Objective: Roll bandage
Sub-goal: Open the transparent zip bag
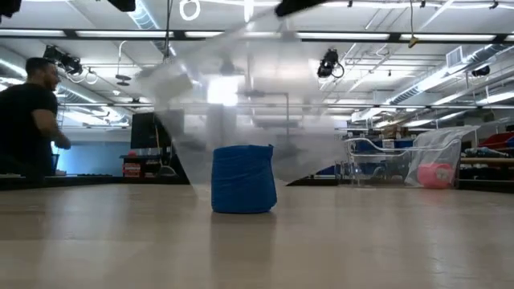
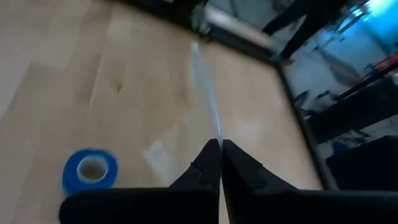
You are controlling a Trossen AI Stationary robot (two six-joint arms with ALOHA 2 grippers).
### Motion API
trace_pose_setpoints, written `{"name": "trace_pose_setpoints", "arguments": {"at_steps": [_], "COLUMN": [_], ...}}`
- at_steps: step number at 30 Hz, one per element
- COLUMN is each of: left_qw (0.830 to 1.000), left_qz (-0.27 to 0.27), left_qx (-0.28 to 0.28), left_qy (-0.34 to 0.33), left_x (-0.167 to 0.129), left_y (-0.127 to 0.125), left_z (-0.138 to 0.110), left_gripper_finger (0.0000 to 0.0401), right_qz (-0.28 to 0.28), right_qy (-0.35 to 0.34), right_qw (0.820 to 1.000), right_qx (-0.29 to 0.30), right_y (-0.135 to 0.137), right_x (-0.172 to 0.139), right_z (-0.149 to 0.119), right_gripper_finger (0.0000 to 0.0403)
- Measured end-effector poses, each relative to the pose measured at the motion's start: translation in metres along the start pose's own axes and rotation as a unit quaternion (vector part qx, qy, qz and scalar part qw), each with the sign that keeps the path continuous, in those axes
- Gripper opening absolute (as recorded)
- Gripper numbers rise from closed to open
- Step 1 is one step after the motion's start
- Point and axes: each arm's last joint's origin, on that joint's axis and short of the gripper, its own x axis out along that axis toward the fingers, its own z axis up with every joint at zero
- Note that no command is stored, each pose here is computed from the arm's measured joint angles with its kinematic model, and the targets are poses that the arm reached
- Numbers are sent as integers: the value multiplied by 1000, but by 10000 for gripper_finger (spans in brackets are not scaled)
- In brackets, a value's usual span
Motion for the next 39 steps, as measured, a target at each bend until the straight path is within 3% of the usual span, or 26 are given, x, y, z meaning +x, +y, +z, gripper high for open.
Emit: {"name": "trace_pose_setpoints", "arguments": {"at_steps": [5, 10, 15, 21, 27, 32, 39], "left_qw": [999, 997, 994, 991, 990, 993, 996], "left_qz": [14, 35, 89, 116, 130, 93, 78], "left_qx": [8, -7, -22, -42, -43, -48, -30], "left_qy": [-43, -67, -55, -47, -35, -60, -35], "left_x": [-7, -8, -16, -28, -28, -25, -12], "left_y": [5, 8, 13, 15, 16, 15, 10], "left_z": [3, 9, 18, 30, 28, 32, 42], "left_gripper_finger": [109, 143, 189, 222, 224, 223, 191], "right_qz": [-32, -44, -57, -70, -62, -46, -24], "right_qy": [-47, -80, -98, -108, -130, -145, -160], "right_qw": [998, 996, 994, 992, 989, 988, 987], "right_qx": [16, 17, 10, -1, 7, 9, 7], "right_y": [-23, -37, -37, -32, -29, -28, -27], "right_x": [-38, -65, -80, -90, -96, -98, -99], "right_z": [14, 21, 24, 26, 31, 34, 36], "right_gripper_finger": [2, 1, 1, 1, 1, 1, 1]}}
